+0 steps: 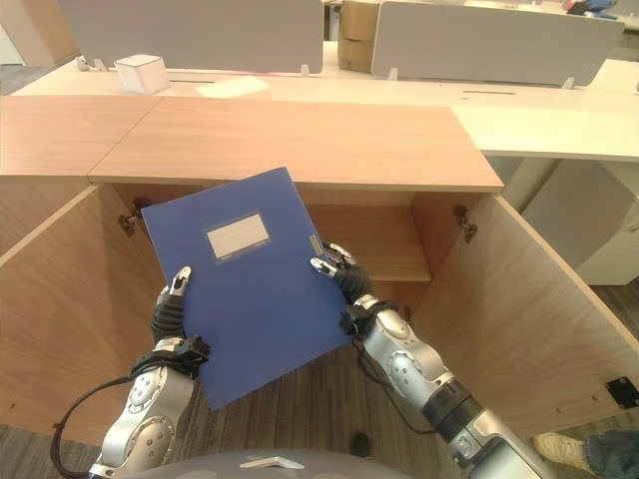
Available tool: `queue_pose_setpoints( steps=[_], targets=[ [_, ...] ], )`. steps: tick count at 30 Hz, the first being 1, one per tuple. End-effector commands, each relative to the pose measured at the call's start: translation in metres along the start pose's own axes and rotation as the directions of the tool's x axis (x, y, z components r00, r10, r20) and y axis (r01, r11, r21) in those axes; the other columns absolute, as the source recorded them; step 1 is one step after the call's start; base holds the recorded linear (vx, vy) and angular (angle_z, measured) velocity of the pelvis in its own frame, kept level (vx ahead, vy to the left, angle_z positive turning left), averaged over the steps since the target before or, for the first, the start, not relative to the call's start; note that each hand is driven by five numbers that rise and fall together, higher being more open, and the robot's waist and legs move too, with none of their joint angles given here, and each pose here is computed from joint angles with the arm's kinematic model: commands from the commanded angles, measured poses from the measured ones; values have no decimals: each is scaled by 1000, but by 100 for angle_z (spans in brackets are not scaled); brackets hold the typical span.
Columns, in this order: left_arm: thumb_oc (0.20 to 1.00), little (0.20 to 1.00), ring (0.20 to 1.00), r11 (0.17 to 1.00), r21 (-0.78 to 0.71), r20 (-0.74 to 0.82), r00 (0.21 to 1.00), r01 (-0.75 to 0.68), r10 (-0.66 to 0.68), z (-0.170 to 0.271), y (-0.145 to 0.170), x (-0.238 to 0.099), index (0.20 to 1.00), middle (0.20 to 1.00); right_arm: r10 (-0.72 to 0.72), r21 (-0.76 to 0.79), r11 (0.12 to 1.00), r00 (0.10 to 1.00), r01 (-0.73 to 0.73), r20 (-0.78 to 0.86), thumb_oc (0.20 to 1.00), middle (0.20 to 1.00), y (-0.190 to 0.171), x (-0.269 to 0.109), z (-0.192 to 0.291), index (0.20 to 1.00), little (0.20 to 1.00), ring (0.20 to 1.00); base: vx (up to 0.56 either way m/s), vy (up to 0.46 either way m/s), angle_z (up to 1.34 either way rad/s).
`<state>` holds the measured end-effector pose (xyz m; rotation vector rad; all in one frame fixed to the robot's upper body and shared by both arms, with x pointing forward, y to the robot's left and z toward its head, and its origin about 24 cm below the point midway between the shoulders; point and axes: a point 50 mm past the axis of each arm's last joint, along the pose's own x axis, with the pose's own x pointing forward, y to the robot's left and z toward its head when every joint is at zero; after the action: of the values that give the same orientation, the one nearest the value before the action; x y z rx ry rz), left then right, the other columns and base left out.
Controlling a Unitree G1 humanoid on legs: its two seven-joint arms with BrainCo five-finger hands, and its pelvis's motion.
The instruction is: Put the empty folder in the office cabinet
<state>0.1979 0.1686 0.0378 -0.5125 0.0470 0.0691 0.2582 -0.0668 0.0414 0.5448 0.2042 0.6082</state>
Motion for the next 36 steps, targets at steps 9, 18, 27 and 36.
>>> queue_pose_setpoints(
  steps=[9, 18, 27, 36],
  targets=[
    [1000, 1000, 1000, 997, 39, 94, 993, 72, -76, 17, -5, 10, 1000, 1000, 88, 60, 994, 994, -93, 71, 200, 200, 15, -5, 4, 200, 200, 200, 0, 0, 0],
    [1000, 1000, 1000, 990, 123, 60, 996, -72, 65, 14, 34, -10, 1000, 1000, -134, -18, 991, 967, 133, -218, 200, 200, -39, -61, -48, 200, 200, 200, -1, -1, 1],
    [1000, 1000, 1000, 984, 172, 42, 998, -52, 46, 14, 39, -12, 1000, 1000, -159, -121, 985, 927, 124, -340, 200, 200, -57, -77, -58, 200, 200, 200, -15, -20, 5],
    [1000, 1000, 1000, 939, 287, -98, 969, -192, 228, -20, 74, -17, 1000, 1000, -222, -107, 974, 941, 201, -256, 200, 200, -63, -59, -47, 200, 200, 200, 0, 0, 0]
  ],
)
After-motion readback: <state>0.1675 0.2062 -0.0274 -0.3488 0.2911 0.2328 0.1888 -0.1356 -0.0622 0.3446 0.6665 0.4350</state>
